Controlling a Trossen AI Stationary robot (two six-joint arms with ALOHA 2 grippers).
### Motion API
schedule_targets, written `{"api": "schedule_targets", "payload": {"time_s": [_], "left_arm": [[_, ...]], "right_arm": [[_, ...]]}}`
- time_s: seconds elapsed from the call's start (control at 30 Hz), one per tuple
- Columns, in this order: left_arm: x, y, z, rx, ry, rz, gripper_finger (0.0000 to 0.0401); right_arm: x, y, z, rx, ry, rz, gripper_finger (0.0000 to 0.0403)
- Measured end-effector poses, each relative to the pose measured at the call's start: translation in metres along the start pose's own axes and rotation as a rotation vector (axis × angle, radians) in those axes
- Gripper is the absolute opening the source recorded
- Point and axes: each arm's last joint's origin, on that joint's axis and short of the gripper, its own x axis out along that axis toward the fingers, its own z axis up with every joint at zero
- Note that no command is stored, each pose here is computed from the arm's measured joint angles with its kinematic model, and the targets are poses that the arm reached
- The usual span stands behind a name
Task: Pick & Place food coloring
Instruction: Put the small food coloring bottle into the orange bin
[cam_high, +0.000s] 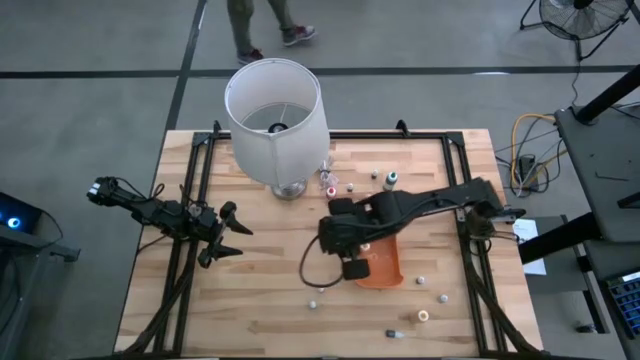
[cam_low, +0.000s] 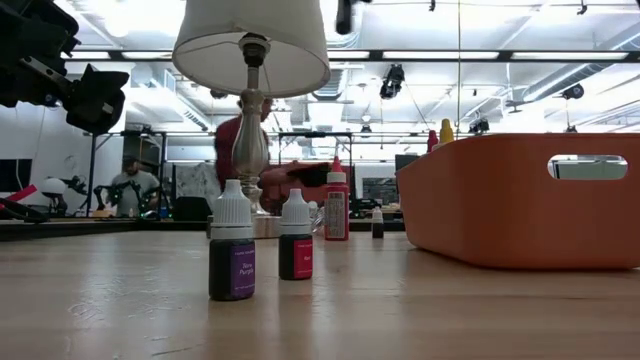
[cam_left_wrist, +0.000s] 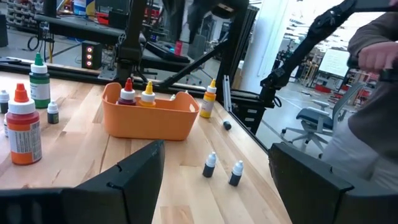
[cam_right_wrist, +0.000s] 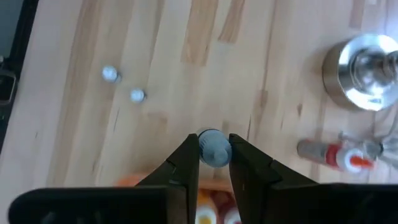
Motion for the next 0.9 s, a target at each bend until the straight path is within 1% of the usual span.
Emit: {"api": "schedule_targets", "payload": {"time_s": [0.33,0.53,0.7,0.9], "left_arm": [[0.0,0.0,0.0,0.0,0.0,0.0,0.0259],[0.0,0.0,0.0,0.0,0.0,0.0,0.0259],[0.0,0.0,0.0,0.0,0.0,0.0,0.0259],[0.0,0.0,0.0,0.0,0.0,0.0,0.0259]], "right_arm": [[-0.02,-0.003,-0.064,0.07,0.022,-0.019,0.0063],[-0.023,0.002,-0.102,0.093,0.037,-0.013,0.0063],[-0.016,0.005,-0.13,0.085,0.052,-0.007,0.0063],[0.003,0.006,-0.157,0.094,0.097,-0.013,0.0063]]}}
